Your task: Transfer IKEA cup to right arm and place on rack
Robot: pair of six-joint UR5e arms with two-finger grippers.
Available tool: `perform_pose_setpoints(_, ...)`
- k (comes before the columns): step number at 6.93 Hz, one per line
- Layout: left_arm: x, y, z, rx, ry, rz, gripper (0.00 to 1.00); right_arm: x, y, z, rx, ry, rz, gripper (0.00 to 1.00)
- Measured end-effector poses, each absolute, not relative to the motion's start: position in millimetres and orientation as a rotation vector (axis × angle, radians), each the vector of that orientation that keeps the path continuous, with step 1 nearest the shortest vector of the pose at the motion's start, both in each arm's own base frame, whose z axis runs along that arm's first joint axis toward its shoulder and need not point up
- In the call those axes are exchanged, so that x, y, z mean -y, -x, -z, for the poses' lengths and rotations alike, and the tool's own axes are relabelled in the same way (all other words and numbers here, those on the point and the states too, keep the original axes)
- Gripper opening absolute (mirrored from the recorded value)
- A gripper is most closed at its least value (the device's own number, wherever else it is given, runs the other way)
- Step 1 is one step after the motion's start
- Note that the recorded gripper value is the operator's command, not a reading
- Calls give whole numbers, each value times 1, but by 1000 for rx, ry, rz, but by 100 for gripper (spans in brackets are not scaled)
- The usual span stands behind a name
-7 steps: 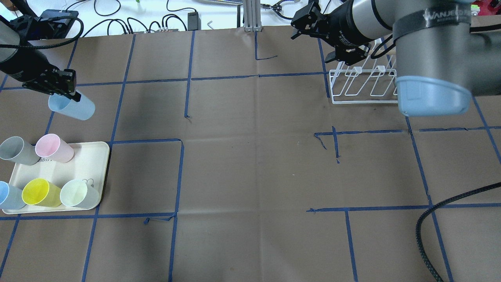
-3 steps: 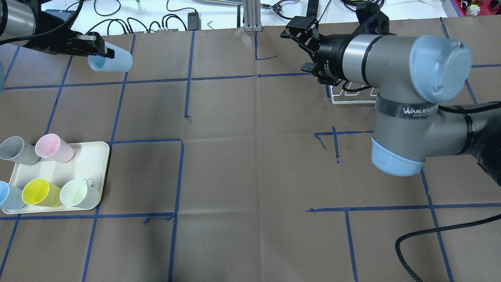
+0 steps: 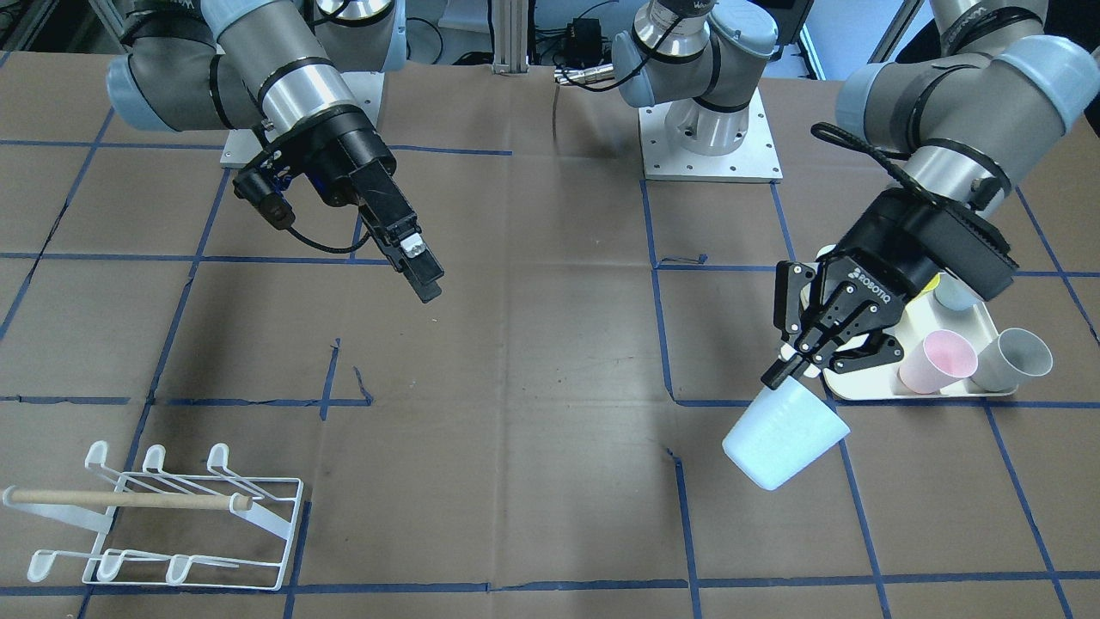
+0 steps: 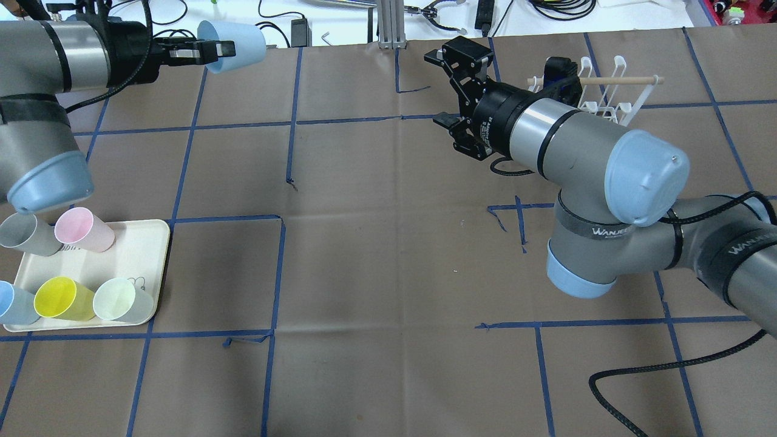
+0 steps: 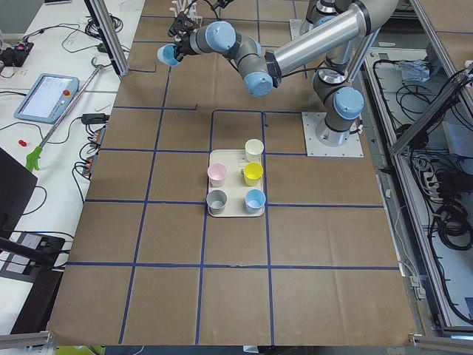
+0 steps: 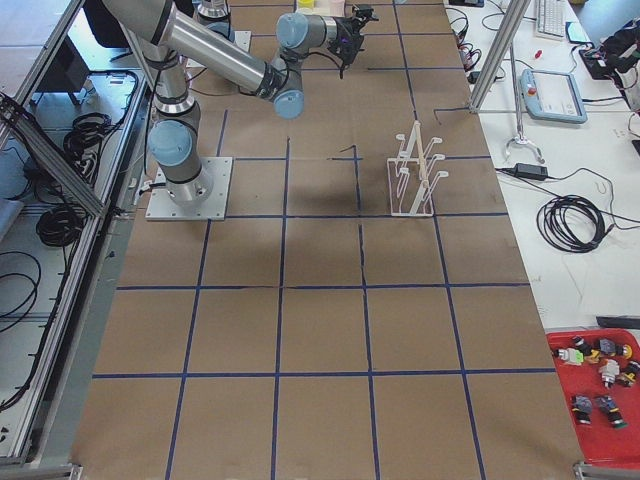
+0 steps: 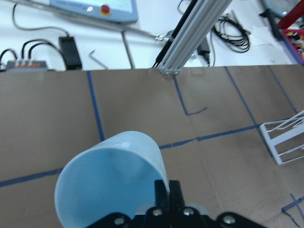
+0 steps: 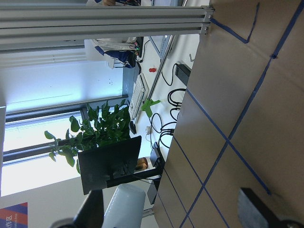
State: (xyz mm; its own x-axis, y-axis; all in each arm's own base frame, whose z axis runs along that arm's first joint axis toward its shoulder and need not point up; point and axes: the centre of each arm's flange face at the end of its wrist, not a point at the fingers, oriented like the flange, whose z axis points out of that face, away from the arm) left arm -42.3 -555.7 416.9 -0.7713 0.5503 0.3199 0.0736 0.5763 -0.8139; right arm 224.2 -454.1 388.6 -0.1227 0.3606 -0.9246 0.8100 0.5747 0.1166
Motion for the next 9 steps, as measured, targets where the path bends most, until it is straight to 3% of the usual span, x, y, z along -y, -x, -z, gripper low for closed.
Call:
perform_pose_setpoints(4,495,101,-359,1963,762,-1321,0,463,-228,-372,-1709,-1025,559,100)
perform_pose_setpoints(9,479,163,-336,1805,916,-1328,0,460,-248,-365,-1701,-1098,563,100)
